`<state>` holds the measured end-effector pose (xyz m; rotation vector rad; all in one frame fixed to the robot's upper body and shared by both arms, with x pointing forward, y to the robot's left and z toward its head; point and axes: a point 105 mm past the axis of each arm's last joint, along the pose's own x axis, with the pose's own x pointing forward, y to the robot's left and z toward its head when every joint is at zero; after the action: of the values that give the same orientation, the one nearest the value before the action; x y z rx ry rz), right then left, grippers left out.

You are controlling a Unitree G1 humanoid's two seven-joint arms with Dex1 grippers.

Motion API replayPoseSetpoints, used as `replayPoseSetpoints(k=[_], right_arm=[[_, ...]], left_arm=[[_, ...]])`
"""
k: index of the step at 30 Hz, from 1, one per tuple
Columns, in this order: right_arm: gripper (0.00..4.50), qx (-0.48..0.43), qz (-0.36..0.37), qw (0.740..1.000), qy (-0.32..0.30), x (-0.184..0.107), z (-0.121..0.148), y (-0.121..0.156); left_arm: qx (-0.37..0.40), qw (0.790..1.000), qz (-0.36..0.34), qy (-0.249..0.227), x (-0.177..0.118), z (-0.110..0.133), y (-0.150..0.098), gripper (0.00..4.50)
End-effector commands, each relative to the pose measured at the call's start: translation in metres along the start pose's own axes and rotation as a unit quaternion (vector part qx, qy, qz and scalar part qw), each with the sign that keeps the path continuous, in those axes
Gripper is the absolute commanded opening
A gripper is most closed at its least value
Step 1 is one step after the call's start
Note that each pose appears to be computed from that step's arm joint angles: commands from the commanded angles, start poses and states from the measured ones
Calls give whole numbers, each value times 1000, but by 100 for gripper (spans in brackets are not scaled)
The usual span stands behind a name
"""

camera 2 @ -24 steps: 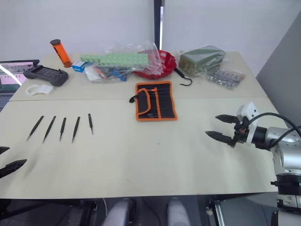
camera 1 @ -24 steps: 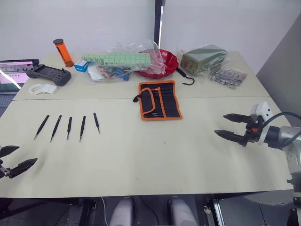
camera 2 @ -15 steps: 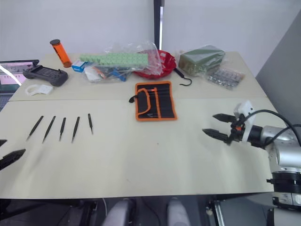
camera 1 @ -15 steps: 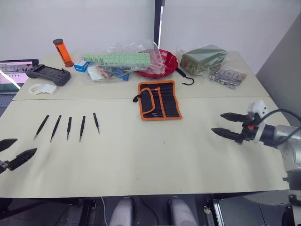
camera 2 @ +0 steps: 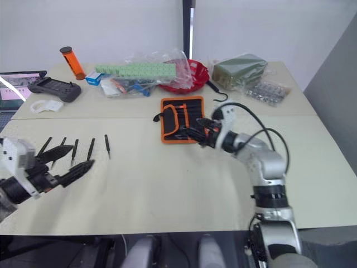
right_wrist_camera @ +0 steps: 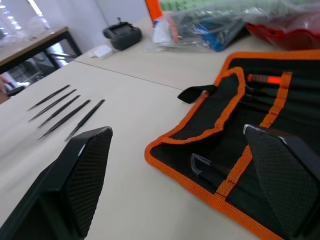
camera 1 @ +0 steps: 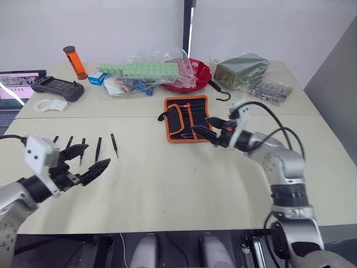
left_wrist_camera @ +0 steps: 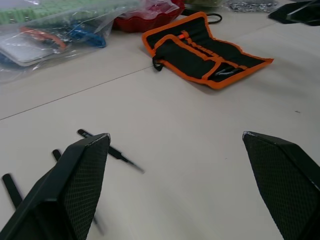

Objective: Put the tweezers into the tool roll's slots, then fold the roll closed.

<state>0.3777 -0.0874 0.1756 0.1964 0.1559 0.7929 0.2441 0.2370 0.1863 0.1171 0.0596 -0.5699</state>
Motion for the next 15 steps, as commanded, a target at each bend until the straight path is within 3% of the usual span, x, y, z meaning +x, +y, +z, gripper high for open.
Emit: replayPoseSetpoints(k=[1,3,5,7,10,15], right_arm=[[447,50,-40,997,42,16,-14,4],[447,76,-34,996,41,24,-16,11],[447,128,-24,991,20,35,-17,20],[447,137,-17,990,17,43,-20,28],[447,147,-26,989,11,49,-21,26],[447,159,-38,987,-7,56,-19,22]], left_arm=[[24,999,-14,-22,11,13,-11,450],[-1,998,-18,-60,15,24,-14,450],[3,998,-37,-59,23,25,-23,450],[4,998,-46,-49,28,22,-26,450],[32,999,-30,10,32,0,-19,450],[18,999,-34,-8,35,1,-20,450]])
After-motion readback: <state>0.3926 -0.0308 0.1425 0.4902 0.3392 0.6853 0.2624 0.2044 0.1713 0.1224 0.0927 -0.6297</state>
